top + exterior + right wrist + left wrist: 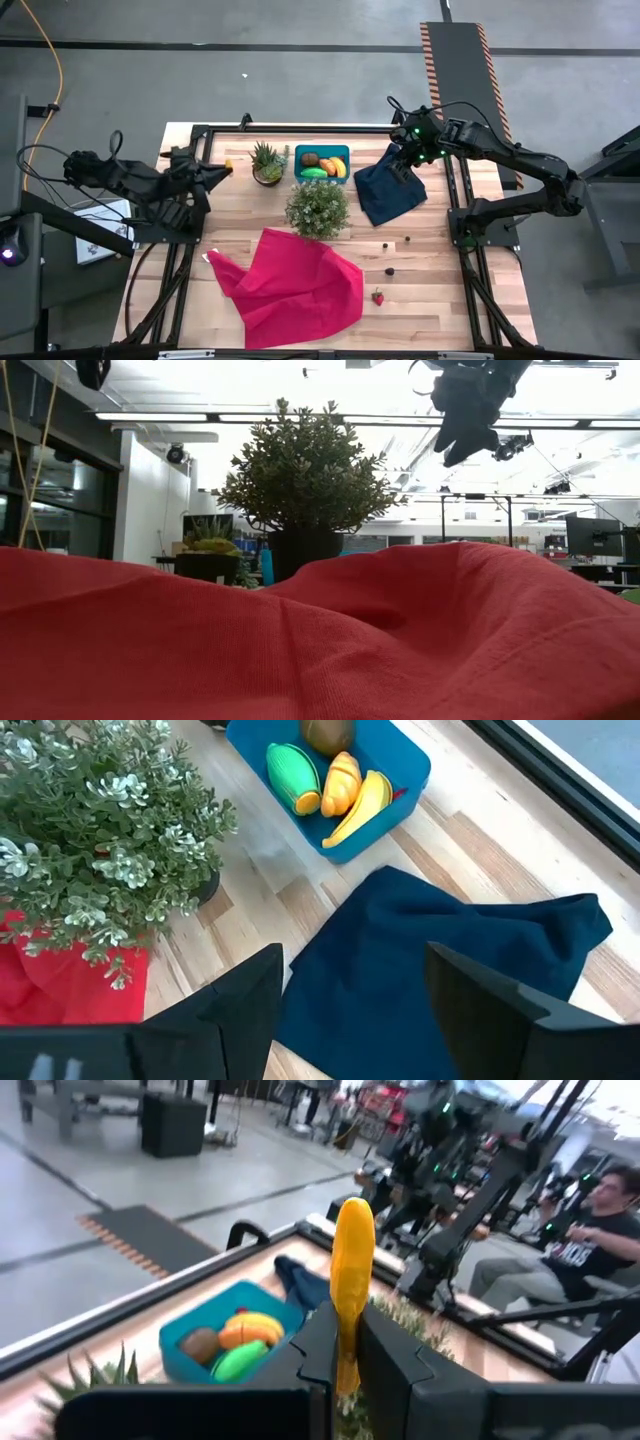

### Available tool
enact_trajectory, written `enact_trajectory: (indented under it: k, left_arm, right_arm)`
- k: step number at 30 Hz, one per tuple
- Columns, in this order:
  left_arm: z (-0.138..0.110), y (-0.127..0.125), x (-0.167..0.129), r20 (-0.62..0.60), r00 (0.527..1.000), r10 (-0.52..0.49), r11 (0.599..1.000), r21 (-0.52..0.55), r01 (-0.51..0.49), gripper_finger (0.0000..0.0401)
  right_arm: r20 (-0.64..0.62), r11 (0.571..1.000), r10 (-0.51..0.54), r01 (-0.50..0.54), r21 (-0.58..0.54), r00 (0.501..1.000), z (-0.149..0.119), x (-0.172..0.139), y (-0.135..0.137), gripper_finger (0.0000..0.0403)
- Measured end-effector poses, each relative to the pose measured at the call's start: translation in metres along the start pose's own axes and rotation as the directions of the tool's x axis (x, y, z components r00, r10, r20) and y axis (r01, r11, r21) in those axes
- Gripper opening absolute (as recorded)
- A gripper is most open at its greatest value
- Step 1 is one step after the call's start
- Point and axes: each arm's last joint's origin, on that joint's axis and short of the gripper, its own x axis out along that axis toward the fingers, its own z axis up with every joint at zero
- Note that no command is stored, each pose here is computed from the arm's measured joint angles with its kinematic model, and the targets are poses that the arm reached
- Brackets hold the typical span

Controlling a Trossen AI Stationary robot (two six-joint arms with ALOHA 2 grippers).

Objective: Pick and placing Produce into tupperware
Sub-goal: Put the yellow corn into the blue bin

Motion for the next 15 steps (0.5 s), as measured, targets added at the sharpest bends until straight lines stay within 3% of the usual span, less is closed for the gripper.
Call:
enact_trajectory:
  k: [15]
  left_arm:
    - [0.038,0.005,-0.02,0.104,0.994,-0.027,0.991,0.134,0.012,0.0023]
  right_arm:
    - [0.025,0.998,-0.062,0.061,0.019,0.998,0.001,0.0,-0.002,0.0232]
